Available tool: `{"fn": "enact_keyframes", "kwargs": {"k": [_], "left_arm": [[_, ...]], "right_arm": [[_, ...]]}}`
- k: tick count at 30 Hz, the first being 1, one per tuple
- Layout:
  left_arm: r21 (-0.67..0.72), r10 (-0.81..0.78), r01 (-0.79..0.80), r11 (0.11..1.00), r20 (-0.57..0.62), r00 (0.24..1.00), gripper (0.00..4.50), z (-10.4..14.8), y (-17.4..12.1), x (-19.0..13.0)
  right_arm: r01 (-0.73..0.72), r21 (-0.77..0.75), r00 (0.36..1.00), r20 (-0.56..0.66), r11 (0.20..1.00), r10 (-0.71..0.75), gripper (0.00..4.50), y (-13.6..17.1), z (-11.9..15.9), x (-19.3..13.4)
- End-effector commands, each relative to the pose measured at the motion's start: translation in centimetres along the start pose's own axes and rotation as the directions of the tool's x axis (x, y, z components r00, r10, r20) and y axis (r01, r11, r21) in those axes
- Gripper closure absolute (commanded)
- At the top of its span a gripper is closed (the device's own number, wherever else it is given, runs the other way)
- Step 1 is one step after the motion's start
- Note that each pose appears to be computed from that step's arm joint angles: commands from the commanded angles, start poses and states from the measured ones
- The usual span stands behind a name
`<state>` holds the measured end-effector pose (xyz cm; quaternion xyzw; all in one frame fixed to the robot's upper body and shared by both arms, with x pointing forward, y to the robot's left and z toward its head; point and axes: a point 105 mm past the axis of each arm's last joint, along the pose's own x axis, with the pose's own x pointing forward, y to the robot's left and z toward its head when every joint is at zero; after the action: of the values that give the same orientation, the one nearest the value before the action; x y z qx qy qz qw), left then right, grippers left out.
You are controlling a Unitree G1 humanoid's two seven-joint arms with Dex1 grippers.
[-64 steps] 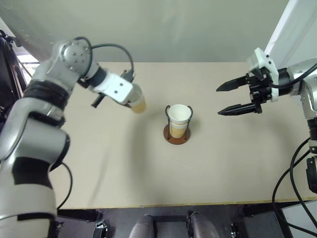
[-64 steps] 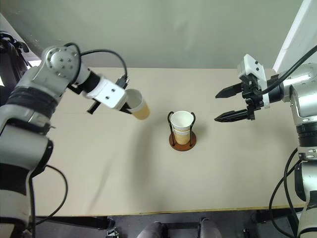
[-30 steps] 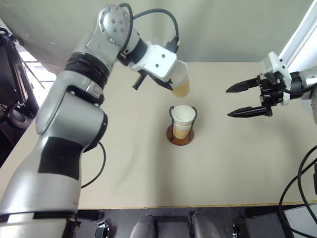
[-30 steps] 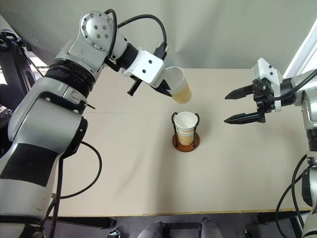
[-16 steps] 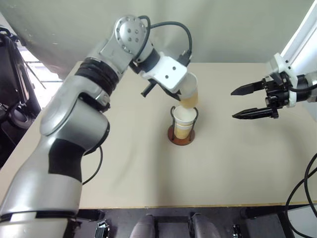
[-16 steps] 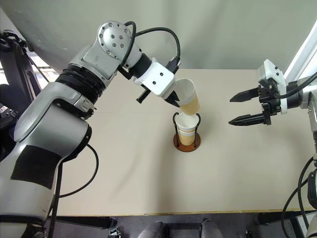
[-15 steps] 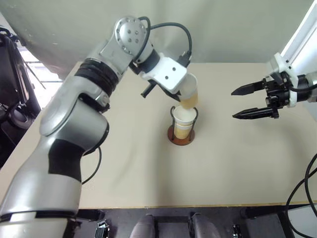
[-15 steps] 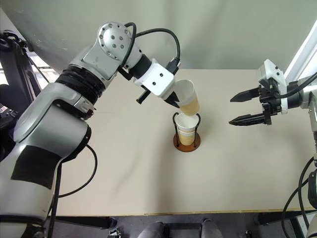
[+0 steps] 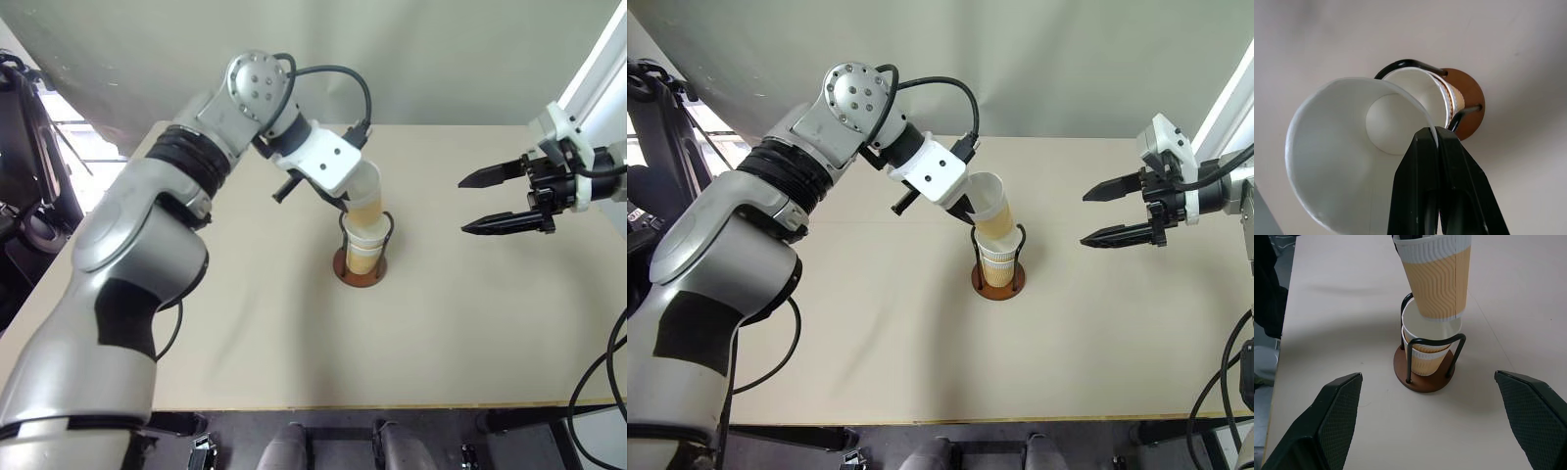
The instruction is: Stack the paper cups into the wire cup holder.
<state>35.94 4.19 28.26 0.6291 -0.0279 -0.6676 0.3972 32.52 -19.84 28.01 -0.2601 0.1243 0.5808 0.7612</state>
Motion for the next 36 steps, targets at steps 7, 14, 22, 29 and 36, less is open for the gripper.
{"fn": "enact_keyframes", "kwargs": {"k": [7, 14, 22, 29, 36], "left_arm": [[0.033, -0.030, 0.029, 0.999, 0.038, 0.999, 4.48, 0.9, -0.1, 0.2], [0.038, -0.044, 0.043, 0.998, 0.014, 0.999, 4.48, 0.5, -0.2, 0.7], [0.074, -0.036, 0.037, 0.997, -0.012, 0.999, 4.48, 0.2, 0.2, 1.5], [0.021, 0.006, -0.006, 1.000, 0.035, 0.999, 3.27, 0.8, 1.2, 1.6], [-0.130, 0.152, -0.129, 0.983, 0.188, 0.970, 0.79, 2.3, 3.1, -0.3]], "right_arm": [[0.011, -0.047, 1.000, 0.000, 0.999, -0.012, 0.00, 0.3, 1.0, -0.8], [0.014, -0.044, 1.000, 0.004, 0.999, -0.014, 0.00, 0.3, 1.0, -0.8], [0.016, -0.040, 1.000, 0.003, 0.999, -0.016, 0.00, 0.3, 1.0, -0.7], [0.022, -0.037, 1.000, -0.007, 0.999, -0.022, 0.00, 0.3, 0.7, -0.9], [0.032, -0.032, 0.999, -0.010, 0.999, -0.032, 0.00, 0.1, 0.7, -1.1]]}}
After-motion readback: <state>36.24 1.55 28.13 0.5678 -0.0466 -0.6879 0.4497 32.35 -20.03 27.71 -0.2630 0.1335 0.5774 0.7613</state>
